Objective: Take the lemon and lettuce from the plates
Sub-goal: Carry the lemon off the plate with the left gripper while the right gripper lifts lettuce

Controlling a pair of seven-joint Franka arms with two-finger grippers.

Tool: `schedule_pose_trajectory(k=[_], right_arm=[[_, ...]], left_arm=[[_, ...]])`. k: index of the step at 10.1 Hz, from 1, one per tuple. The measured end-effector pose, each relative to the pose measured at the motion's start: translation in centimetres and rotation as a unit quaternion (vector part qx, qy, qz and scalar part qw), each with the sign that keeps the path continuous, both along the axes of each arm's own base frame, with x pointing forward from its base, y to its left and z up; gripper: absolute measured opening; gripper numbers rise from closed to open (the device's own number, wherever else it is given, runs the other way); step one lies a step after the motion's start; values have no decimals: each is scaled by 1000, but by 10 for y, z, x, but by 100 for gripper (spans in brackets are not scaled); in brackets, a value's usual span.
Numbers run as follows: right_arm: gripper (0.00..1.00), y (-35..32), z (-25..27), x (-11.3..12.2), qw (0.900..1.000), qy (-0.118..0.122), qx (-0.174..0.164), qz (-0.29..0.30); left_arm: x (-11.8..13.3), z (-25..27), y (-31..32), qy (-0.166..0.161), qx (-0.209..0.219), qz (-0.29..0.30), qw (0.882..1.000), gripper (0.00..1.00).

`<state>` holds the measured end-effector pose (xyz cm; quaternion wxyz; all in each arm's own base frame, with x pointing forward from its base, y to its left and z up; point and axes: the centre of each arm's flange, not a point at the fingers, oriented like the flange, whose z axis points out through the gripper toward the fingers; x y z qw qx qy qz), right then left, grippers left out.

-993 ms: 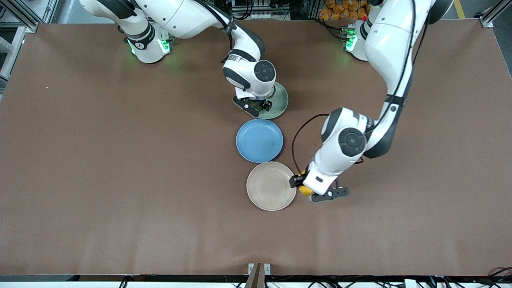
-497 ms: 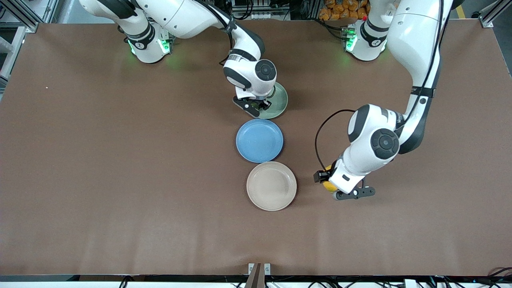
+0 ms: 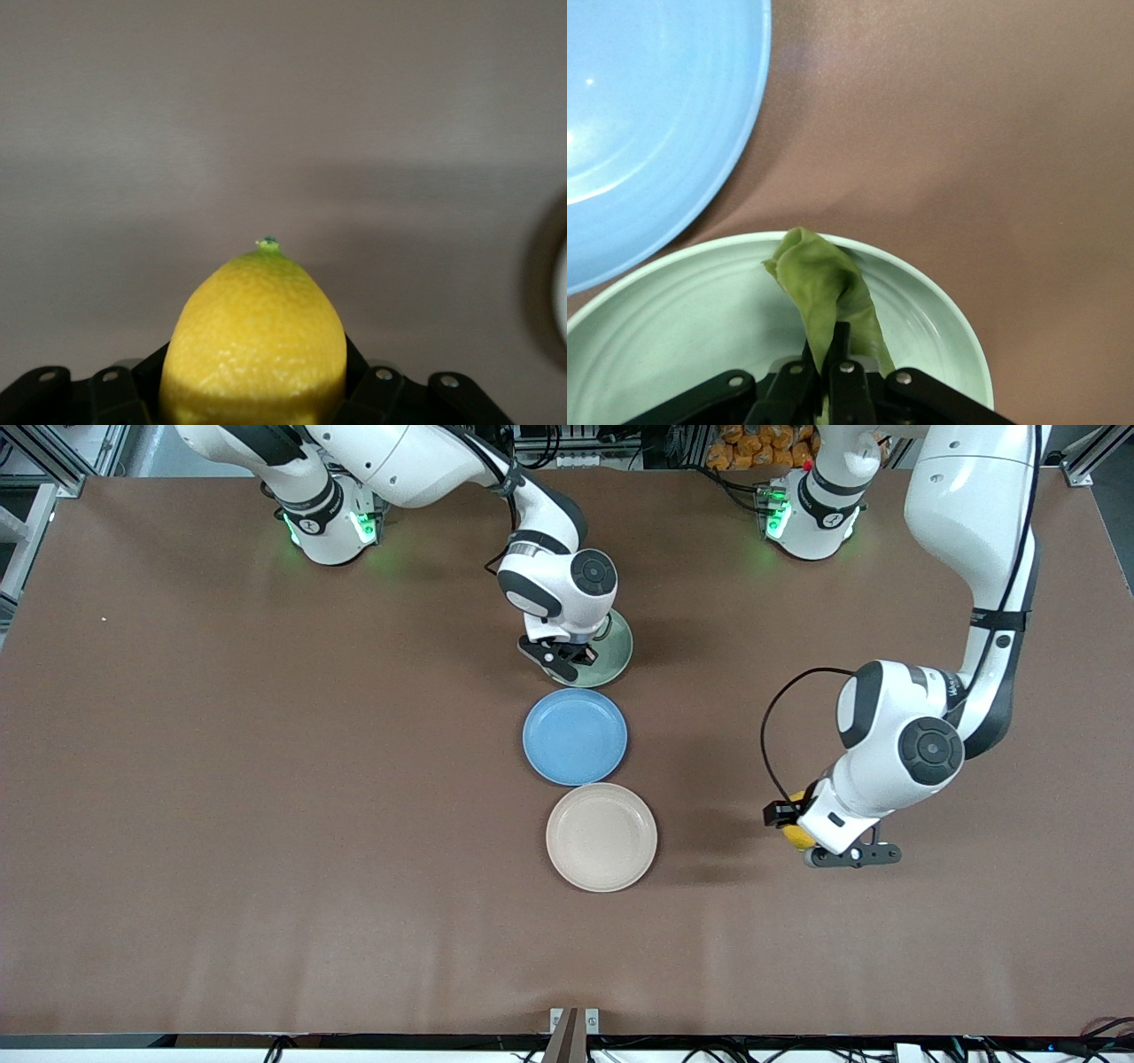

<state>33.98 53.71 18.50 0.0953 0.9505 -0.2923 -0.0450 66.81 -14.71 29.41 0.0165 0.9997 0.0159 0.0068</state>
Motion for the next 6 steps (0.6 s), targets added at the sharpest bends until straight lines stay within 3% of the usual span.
schedule_pose_trajectory(k=[2,6], right_arm=[[4,3,12,8,1000,-7,6,-3],[4,-20,80,62,998,-43,38,-25]], left_arm=[[-2,-11,24,8,24,-4,1000,62],[-16,-53,43,46,39,-5,998,62]])
